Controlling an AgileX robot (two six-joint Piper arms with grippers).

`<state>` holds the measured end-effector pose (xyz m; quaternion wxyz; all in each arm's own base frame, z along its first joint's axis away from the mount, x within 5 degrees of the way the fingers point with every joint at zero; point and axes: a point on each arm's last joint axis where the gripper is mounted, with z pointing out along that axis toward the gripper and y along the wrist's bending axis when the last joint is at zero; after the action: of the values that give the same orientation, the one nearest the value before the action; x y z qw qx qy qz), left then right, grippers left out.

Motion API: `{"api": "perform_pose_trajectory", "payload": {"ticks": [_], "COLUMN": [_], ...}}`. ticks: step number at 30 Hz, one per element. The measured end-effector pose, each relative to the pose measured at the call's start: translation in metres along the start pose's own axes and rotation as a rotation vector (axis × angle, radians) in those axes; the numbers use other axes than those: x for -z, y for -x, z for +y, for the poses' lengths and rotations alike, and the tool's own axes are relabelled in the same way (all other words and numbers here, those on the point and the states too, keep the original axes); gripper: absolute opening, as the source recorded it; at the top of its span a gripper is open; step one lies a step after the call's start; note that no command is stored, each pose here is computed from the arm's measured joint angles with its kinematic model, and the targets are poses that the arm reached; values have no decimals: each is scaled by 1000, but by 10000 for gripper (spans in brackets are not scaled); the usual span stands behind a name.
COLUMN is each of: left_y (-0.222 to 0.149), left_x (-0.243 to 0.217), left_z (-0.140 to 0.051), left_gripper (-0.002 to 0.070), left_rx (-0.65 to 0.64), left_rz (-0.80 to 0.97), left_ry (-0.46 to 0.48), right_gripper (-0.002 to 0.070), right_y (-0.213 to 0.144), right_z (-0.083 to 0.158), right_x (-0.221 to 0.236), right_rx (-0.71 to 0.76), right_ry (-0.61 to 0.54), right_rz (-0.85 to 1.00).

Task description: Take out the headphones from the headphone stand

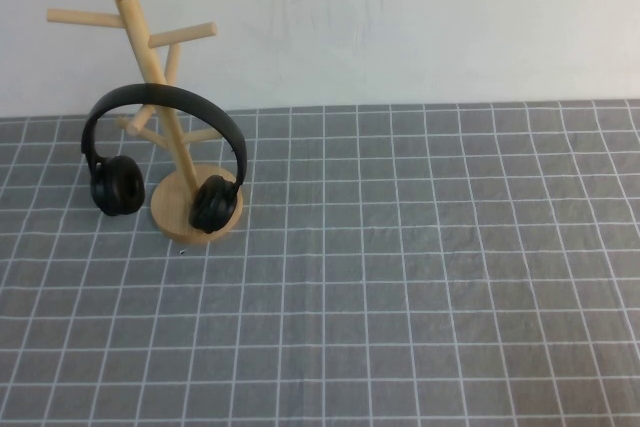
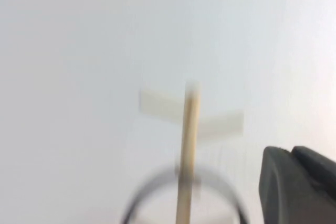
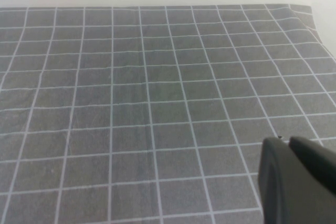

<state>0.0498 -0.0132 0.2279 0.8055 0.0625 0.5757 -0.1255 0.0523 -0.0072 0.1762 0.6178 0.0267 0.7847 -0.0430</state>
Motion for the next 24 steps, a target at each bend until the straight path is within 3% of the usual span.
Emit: {"api": "perform_pose_trajectory", "payload": {"ticks": [12, 18, 24], "left_y": [43, 94, 150], "left_x": [10, 10, 15], "left_z": [0, -2, -6], "left_gripper": [-4, -4, -4], "left_rx": [45, 34, 5], "left_rz": [-473, -569, -556], "left_ry": [-10, -14, -14], "right_gripper": [-6, -6, -6], "right_y": [0, 0, 0], "right_z": [0, 0, 0], "right_x": [0, 0, 0], "right_rx": [0, 0, 0], "right_ry": [0, 0, 0], "right_rz": [0, 0, 0]}}
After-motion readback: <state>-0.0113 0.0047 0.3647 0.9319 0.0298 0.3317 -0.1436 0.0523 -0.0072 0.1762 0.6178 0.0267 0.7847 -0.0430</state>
